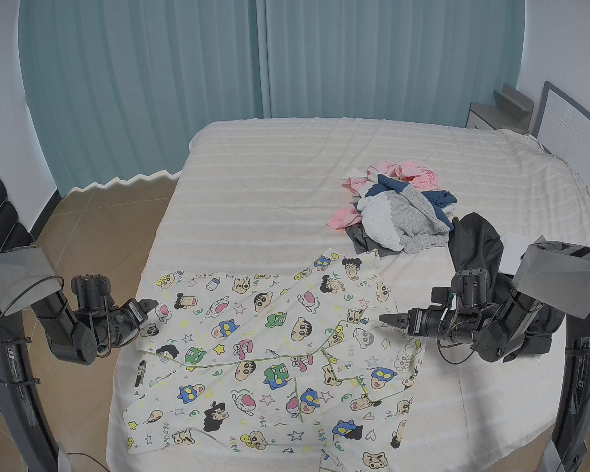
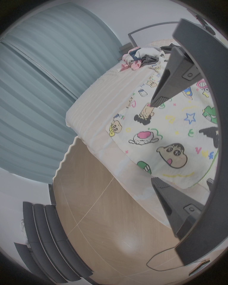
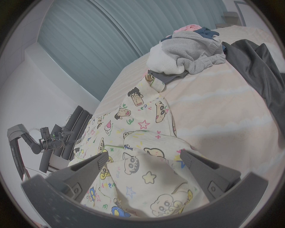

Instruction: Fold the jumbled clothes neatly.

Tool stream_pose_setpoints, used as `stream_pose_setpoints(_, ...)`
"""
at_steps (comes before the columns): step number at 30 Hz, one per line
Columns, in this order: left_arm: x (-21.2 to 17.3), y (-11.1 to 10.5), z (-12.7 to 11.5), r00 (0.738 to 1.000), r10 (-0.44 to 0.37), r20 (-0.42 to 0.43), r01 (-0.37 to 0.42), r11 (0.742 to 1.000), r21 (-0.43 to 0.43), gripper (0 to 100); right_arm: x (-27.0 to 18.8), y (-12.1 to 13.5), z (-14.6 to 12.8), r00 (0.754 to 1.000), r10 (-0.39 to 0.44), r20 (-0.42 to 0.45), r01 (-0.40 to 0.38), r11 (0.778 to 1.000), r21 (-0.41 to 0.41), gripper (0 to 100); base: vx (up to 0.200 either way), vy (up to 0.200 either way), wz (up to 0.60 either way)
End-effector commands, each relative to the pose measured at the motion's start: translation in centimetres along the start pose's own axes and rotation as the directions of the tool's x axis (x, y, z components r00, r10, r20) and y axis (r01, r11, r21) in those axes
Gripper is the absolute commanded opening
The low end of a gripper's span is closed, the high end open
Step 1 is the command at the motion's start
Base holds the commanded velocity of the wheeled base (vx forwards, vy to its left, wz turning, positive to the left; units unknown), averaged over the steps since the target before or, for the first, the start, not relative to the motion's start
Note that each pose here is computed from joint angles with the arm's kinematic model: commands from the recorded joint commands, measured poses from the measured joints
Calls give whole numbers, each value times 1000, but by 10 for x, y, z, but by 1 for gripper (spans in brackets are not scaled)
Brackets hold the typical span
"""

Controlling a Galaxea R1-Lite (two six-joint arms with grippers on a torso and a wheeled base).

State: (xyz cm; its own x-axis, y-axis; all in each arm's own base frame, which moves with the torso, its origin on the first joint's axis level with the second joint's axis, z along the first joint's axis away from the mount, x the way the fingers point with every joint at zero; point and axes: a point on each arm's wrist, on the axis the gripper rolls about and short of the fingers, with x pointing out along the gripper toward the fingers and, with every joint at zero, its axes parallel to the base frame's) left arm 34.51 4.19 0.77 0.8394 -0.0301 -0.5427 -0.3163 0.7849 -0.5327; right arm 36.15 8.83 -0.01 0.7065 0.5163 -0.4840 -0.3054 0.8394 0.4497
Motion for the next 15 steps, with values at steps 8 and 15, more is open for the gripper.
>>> stream_pose_setpoints(8,13,15,-20,997,42,-62,-43,999,-9,100,4,-4,-4,1000,-1,6,1,1000,8,100,0,0,0)
stream_pose_setpoints(15,16,18,-25,996,48,-76,-49,999,-9,100,8,-7,-5,1000,-2,3,2,1000,12,100,0,0,0)
